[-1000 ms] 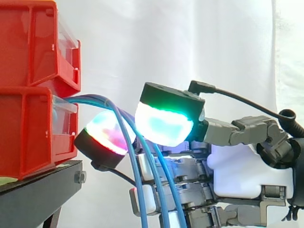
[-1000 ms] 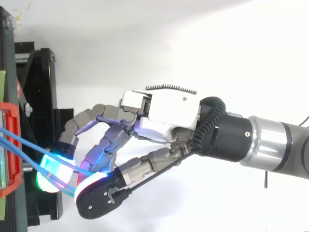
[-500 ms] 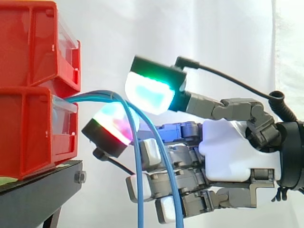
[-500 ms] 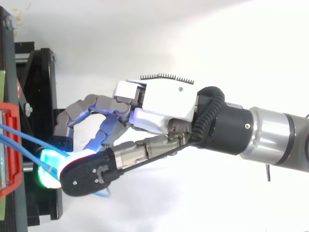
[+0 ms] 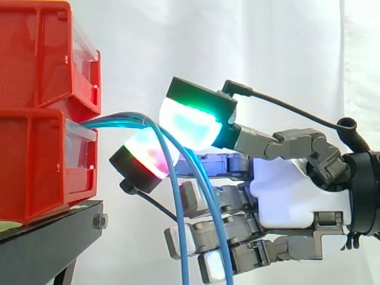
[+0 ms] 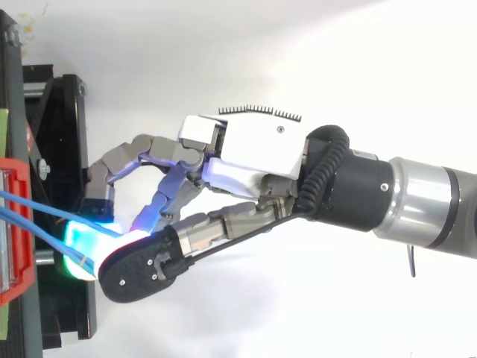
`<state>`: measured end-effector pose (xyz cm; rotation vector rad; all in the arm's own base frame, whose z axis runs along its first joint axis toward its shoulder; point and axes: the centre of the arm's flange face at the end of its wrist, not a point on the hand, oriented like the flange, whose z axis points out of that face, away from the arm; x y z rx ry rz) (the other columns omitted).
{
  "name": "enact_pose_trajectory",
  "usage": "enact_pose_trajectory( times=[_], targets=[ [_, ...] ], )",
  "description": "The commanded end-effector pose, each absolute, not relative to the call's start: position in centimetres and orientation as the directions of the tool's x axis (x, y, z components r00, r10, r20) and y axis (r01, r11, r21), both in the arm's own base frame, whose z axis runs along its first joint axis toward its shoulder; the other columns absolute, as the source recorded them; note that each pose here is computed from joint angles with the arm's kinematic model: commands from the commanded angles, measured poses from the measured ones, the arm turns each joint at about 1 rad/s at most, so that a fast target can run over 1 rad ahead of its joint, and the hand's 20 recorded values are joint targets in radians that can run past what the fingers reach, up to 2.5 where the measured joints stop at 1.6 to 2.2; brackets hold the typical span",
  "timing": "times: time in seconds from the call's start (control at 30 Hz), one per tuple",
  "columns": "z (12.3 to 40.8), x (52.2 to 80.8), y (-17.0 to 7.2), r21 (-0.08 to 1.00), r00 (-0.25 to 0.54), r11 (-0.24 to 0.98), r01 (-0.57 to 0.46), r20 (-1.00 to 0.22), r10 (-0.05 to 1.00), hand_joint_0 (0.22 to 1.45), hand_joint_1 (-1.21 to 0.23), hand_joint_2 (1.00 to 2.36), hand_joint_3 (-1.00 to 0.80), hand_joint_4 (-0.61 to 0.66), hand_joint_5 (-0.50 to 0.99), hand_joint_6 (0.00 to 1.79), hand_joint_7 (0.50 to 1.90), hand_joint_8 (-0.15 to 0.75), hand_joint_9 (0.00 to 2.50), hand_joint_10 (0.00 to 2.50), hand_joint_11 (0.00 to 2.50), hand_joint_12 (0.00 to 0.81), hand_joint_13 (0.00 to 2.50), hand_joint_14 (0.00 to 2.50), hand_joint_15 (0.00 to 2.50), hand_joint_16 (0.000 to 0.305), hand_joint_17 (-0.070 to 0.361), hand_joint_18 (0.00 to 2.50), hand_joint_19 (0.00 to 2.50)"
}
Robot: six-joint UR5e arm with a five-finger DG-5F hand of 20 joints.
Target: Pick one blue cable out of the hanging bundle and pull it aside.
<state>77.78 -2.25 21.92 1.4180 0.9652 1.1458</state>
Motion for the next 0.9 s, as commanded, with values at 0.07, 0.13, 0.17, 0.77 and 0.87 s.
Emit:
enact_pose_trajectory(
  times=[0.07, 0.13, 0.17, 0.77, 0.87],
  targets=[
    [21.92, 77.69, -2.65, 0.989, 0.229, -0.145, -0.01, 0.144, 0.963, 0.66, -0.96, 1.0, -0.5, -0.23, -0.14, 0.96, 0.89, 0.222, 1.25, 0.02, 0.81, 0.324, 1.11, 0.03, 0.68, 0.036, 0.081, 0.97, 0.71],
    [21.98, 77.71, -2.75, 0.99, 0.229, -0.142, -0.009, 0.141, 0.963, 0.61, -0.97, 1.0, -0.5, -0.22, -0.13, 0.95, 0.9, 0.221, 1.27, 0.02, 0.81, 0.322, 1.12, 0.03, 0.68, 0.036, 0.081, 0.98, 0.71],
    [21.98, 77.71, -2.87, 0.99, 0.231, -0.141, -0.009, 0.139, 0.963, 0.56, -0.95, 1.0, -0.5, -0.21, -0.12, 0.95, 0.89, 0.225, 1.27, 0.02, 0.8, 0.328, 1.13, 0.03, 0.69, 0.038, 0.085, 0.99, 0.71],
    [21.82, 77.51, -3.04, 0.991, 0.236, -0.135, 0.009, 0.129, 0.963, 0.52, -0.59, 1.0, -0.5, -0.06, -0.16, 0.92, 0.88, 0.269, 1.23, 0.02, 0.81, 0.375, 1.11, 0.02, 0.73, 0.05, 0.112, 0.99, 0.82],
    [21.71, 77.53, -3.06, 0.991, 0.239, -0.136, 0.008, 0.13, 0.962, 0.5, -0.57, 1.0, -0.5, -0.05, -0.16, 0.92, 0.87, 0.278, 1.24, 0.02, 0.8, 0.384, 1.12, 0.03, 0.74, 0.052, 0.117, 1.0, 0.83]
  ],
)
